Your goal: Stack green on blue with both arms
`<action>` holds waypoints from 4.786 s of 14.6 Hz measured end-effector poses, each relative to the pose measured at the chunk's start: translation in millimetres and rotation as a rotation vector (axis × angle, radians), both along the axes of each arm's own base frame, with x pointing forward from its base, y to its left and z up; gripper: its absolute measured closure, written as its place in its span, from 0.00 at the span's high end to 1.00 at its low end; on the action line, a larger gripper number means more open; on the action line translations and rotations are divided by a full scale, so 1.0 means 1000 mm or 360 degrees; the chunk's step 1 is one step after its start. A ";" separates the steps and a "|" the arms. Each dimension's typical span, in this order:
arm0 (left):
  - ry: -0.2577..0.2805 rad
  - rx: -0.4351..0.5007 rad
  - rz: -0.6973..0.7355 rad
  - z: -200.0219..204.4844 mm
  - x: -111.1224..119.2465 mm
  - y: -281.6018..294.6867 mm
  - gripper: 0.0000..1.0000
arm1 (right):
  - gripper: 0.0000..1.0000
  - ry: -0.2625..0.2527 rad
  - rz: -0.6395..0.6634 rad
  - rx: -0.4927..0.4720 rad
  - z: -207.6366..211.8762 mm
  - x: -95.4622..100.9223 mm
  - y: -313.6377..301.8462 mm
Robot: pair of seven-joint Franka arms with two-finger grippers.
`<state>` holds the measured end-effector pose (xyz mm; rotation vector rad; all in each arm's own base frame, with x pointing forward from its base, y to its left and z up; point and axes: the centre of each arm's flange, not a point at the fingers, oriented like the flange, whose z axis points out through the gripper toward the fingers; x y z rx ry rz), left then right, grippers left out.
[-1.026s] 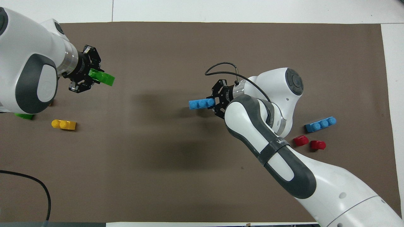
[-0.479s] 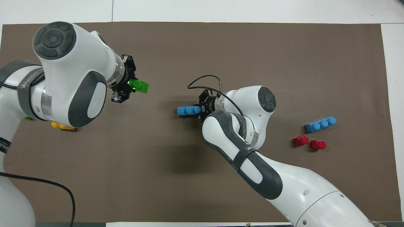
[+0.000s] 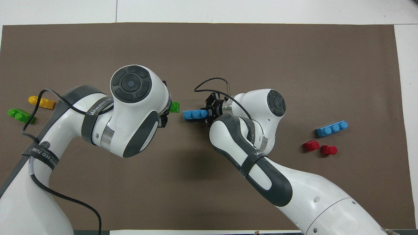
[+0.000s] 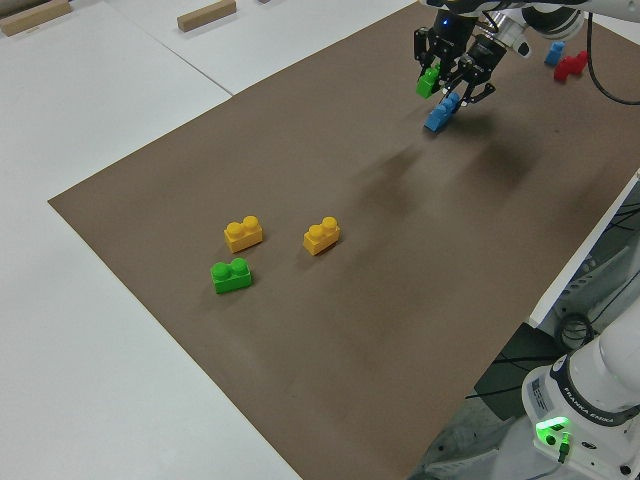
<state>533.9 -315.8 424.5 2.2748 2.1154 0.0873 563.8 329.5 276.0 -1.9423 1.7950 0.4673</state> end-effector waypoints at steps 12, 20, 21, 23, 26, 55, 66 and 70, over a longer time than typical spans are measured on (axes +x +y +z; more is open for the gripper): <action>-0.0117 0.0044 0.0219 -0.052 -0.015 -0.046 0.34 | 0.34 0.0000 -0.0001 0.0000 0.000 0.000 0.000; -0.0135 0.0027 0.0249 -0.057 -0.018 -0.056 0.34 | 0.34 0.0000 -0.0004 0.0001 0.000 0.000 0.000; -0.0135 0.0026 0.0249 -0.057 -0.019 -0.057 0.34 | 0.34 0.0001 -0.0005 0.0001 0.000 0.000 -0.001; -0.0135 0.0026 0.0247 -0.058 -0.021 -0.060 0.34 | 0.34 0.0001 -0.0008 0.0001 0.000 0.000 -0.001; -0.0155 0.0044 0.0246 -0.058 -0.021 -0.060 0.34 | 0.34 0.0002 -0.0009 0.0001 0.000 0.000 -0.001; -0.0217 0.0140 0.0249 -0.047 -0.004 -0.014 1.00 | 1.00 0.0084 -0.0137 0.0002 -0.010 0.028 -0.068; -0.0214 0.0255 -0.0209 0.024 0.034 0.104 1.00 | 1.00 -0.0213 0.0564 -0.0283 0.137 0.068 -0.277; -0.0162 0.0326 -0.0556 0.025 0.053 0.160 1.00 | 1.00 -0.0339 0.0966 -0.0449 0.195 0.059 -0.294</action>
